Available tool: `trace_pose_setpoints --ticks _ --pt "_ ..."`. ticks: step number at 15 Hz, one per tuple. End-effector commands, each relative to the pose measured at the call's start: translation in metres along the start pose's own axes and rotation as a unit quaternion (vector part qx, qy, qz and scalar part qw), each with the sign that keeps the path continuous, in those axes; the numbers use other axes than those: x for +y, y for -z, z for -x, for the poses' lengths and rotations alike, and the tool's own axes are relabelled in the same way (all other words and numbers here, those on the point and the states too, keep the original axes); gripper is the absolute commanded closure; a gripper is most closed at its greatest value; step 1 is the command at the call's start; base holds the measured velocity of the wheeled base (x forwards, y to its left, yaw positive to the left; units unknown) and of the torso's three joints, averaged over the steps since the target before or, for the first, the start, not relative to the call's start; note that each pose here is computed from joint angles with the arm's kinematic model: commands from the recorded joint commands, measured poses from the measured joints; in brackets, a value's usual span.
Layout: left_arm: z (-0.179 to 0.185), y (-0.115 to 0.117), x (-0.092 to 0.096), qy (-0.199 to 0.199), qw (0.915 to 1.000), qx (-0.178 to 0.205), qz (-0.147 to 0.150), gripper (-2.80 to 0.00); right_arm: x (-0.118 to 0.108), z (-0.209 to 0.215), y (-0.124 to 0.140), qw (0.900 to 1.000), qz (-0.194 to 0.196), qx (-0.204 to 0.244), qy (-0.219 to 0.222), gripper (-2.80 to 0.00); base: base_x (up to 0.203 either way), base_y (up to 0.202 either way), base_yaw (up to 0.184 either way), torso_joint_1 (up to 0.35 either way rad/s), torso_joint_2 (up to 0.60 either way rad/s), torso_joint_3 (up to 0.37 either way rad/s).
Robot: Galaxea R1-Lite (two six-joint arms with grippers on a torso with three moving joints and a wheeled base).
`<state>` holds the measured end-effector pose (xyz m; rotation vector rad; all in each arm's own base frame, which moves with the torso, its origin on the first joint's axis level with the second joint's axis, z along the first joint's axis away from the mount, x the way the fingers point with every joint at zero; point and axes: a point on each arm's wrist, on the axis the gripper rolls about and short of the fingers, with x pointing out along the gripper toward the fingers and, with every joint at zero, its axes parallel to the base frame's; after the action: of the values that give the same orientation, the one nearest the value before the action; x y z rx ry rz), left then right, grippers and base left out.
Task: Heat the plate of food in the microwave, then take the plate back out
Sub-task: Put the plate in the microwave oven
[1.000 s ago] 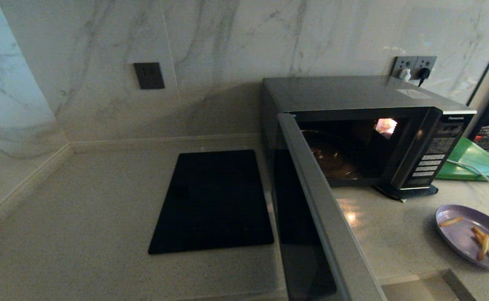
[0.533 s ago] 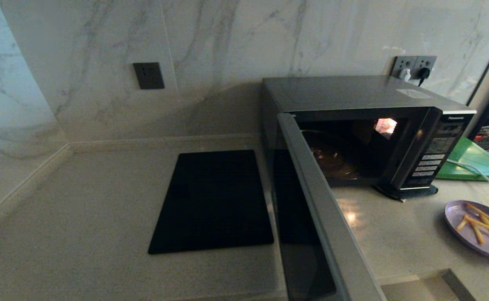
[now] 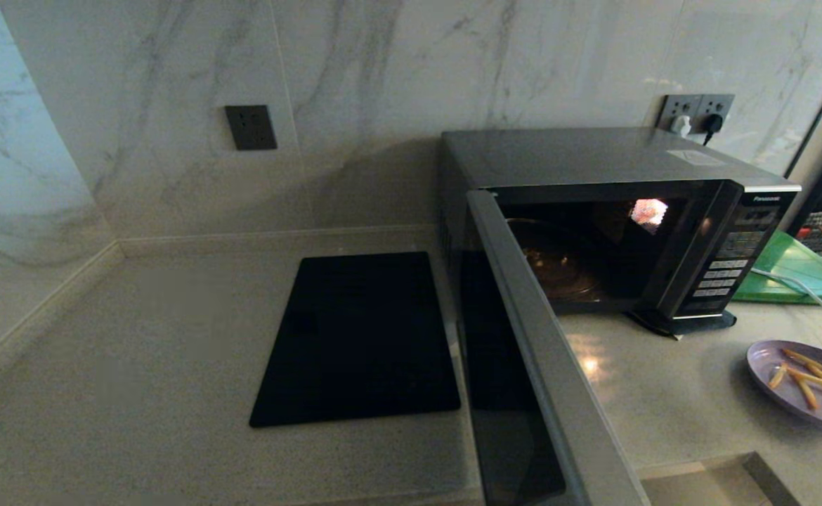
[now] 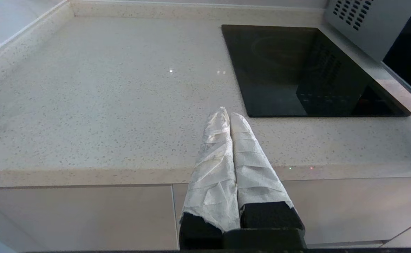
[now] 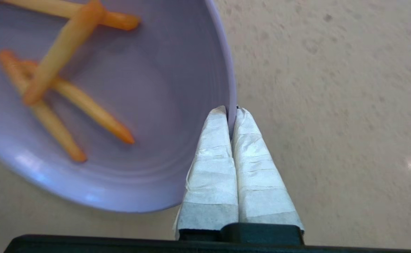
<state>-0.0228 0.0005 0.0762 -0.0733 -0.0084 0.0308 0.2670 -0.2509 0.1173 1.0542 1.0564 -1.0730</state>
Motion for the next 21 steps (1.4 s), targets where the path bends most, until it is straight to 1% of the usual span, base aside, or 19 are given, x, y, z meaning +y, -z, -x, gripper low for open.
trace_pose_setpoints --ticks 1,5,7,10,13,14,15,16,17,19,21 --pt "0.0 0.0 0.0 -0.001 1.0 0.001 0.0 0.0 -0.006 0.023 0.008 1.0 0.0 -0.015 -0.013 0.0 0.0 0.0 0.0 0.0 0.0 0.0" --pt "0.0 0.0 0.0 -0.001 1.0 0.001 0.0 0.0 -0.018 0.044 0.023 1.0 0.004 -0.023 -0.021 0.0 0.0 0.0 0.0 0.0 0.0 0.0" --pt "0.0 0.0 0.0 -0.001 1.0 0.001 0.0 0.0 -0.025 0.052 0.034 0.999 0.01 -0.018 -0.029 0.0 0.0 0.0 0.0 0.0 0.0 0.0" --pt "0.0 0.0 0.0 -0.001 1.0 0.001 0.0 0.0 -0.035 0.069 0.049 0.998 0.023 -0.006 -0.064 0.0 0.0 0.0 0.0 0.0 0.0 0.0" --pt "0.0 0.0 0.0 -0.001 1.0 0.001 0.0 0.0 -0.047 0.084 0.069 0.991 0.063 0.018 -0.114 0.0 0.0 0.0 0.0 0.0 0.0 0.0" --pt "0.0 0.0 0.0 -0.001 1.0 0.001 0.0 0.0 -0.048 0.088 0.075 0.988 0.075 0.026 -0.132 0.0 0.0 0.0 0.0 0.0 0.0 0.0" --pt "0.0 0.0 0.0 -0.001 1.0 0.001 0.0 0.0 -0.048 0.092 0.08 0.983 0.091 0.039 -0.158 0.0 0.0 0.0 0.0 0.0 0.0 0.0" --pt "0.0 0.0 0.0 -0.001 1.0 0.001 0.0 0.0 -0.05 0.094 0.085 0.973 0.128 0.051 -0.185 0.0 0.0 0.0 0.0 0.0 0.0 0.0" --pt "0.0 0.0 0.0 -0.001 1.0 0.001 0.0 0.0 -0.051 0.096 0.09 0.961 0.164 0.064 -0.213 0.0 0.0 0.0 0.0 0.0 0.0 0.0" --pt "0.0 0.0 0.0 -0.001 1.0 0.001 0.0 0.0 -0.045 0.1 0.102 0.94 0.218 0.099 -0.241 0.0 0.0 0.0 0.0 0.0 0.0 0.0" --pt "0.0 0.0 0.0 -0.001 1.0 0.001 0.0 0.0 -0.032 0.103 0.11 0.919 0.27 0.117 -0.261 0.0 0.0 0.0 0.0 0.0 0.0 0.0"
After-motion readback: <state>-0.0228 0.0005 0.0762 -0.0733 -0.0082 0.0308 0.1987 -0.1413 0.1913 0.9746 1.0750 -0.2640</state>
